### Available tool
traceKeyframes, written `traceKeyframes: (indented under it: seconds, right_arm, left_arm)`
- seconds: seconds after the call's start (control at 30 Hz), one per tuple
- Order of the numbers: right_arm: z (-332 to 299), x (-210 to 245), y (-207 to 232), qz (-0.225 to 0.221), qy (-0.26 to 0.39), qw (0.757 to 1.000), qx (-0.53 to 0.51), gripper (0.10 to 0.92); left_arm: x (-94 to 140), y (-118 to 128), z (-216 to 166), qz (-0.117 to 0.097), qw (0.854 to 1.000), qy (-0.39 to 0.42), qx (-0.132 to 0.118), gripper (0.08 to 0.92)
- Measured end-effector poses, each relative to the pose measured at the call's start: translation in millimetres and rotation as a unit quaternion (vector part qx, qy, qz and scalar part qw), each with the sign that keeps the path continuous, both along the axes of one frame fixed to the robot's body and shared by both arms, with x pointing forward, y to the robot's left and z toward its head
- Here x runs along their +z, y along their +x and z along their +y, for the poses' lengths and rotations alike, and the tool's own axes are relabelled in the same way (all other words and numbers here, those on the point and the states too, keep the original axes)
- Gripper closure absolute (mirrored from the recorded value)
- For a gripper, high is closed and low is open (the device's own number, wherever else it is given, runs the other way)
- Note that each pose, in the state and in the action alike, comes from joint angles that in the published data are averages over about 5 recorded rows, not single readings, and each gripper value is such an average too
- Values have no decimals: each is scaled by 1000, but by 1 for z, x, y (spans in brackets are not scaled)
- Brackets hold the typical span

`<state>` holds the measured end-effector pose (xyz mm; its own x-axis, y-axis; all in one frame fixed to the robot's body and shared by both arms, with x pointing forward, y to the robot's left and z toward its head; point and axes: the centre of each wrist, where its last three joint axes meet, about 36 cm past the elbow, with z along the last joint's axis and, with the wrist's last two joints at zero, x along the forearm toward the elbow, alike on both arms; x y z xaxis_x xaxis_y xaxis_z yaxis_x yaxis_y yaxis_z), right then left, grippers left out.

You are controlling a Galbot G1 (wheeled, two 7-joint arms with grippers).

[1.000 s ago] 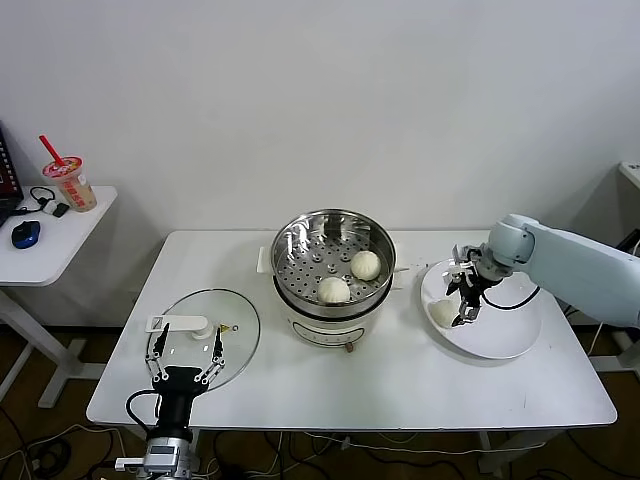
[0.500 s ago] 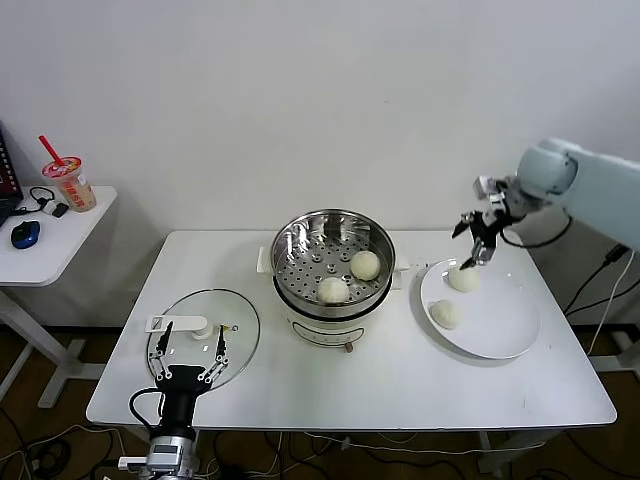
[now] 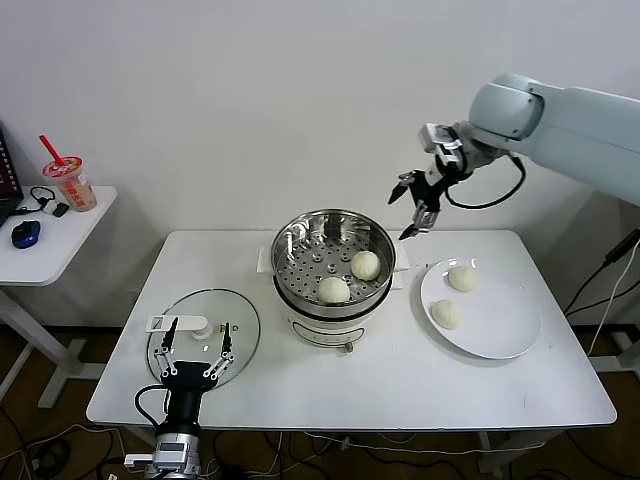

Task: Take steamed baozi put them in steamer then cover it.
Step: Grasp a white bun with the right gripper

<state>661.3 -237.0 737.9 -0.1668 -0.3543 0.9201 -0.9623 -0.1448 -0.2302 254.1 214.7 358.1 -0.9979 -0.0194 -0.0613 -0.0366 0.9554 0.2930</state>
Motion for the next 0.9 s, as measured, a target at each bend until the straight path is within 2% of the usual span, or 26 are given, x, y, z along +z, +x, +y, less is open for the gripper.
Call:
traceKeyframes:
  seconds: [0.43,0.73,0.9]
  right_arm:
    - [74,-45,12,47,-27,998,40,200]
    - [98,-64,20,56,-39,997,29,200]
    - [108,-68,26,35,-69,995,63,200]
  left_arm:
    - [-1,3,-5,1,1000,5,-3,177]
    - [-4,3,-7,4,1000,4,-4,177]
    - [-6,1,-8,5,1000,2,-4,177]
